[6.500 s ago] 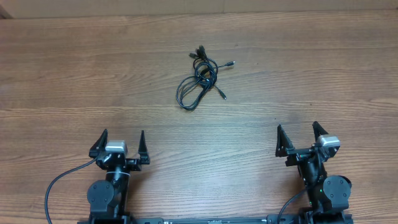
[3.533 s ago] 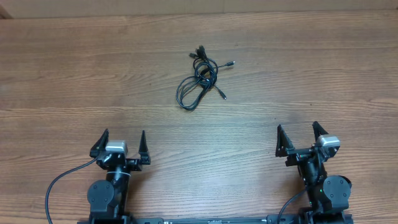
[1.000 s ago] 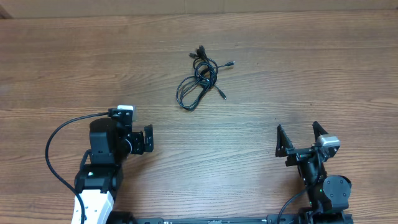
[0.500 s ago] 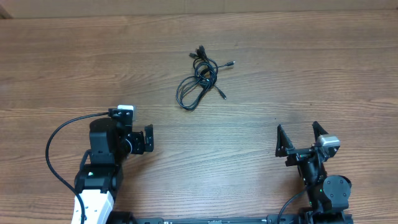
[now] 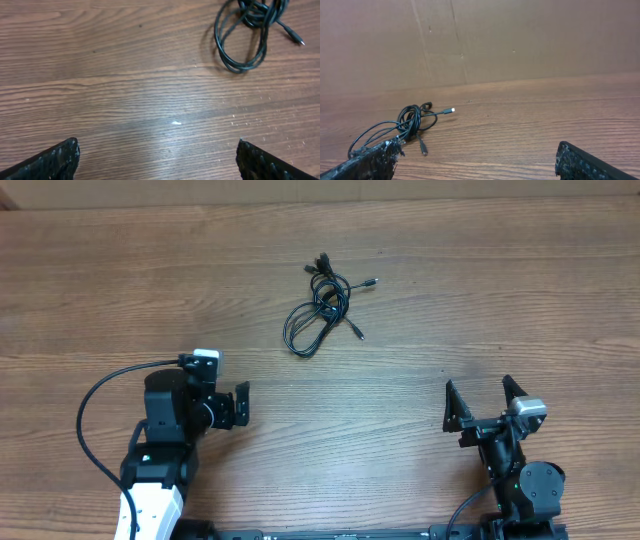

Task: Untangle cables
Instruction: 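Raise the left arm and move the left gripper toward the cable bundle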

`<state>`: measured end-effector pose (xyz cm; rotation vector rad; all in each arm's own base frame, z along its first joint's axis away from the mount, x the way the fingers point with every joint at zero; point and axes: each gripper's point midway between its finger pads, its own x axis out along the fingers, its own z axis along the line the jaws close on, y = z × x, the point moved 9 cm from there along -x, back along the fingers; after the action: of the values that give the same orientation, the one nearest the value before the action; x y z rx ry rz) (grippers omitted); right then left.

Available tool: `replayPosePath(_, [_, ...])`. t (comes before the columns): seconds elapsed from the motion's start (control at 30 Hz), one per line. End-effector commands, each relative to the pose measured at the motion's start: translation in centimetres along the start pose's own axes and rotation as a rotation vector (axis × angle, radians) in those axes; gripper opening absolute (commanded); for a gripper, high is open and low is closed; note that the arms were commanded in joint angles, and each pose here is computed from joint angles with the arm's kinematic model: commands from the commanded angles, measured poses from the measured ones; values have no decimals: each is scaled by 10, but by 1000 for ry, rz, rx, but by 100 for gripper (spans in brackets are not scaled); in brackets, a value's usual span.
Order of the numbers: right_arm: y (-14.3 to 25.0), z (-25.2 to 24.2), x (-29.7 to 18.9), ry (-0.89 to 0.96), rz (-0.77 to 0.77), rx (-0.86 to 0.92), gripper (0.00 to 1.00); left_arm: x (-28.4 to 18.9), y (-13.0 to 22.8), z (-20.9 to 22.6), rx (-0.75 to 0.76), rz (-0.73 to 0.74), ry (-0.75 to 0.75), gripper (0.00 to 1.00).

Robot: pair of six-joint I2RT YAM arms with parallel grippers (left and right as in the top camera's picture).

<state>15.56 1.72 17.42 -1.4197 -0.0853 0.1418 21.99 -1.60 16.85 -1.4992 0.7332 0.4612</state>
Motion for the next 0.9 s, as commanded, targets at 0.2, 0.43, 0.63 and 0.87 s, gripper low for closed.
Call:
replayPosePath(0.2, [3,-1,1,6,5,0,100,6,-14,-3,38,27,60,100])
replayPosePath(0.43, [3,-1,1,6,5,0,100,16,-17,-1,24,107,64,100])
replayPosePath(0.63, [3,-1,1,5,5,0,100,25,-20,1,13,166,68,100])
replayPosePath(0.87, [3,-1,1,6,5,0,100,30,-20,1,7,197,71,100])
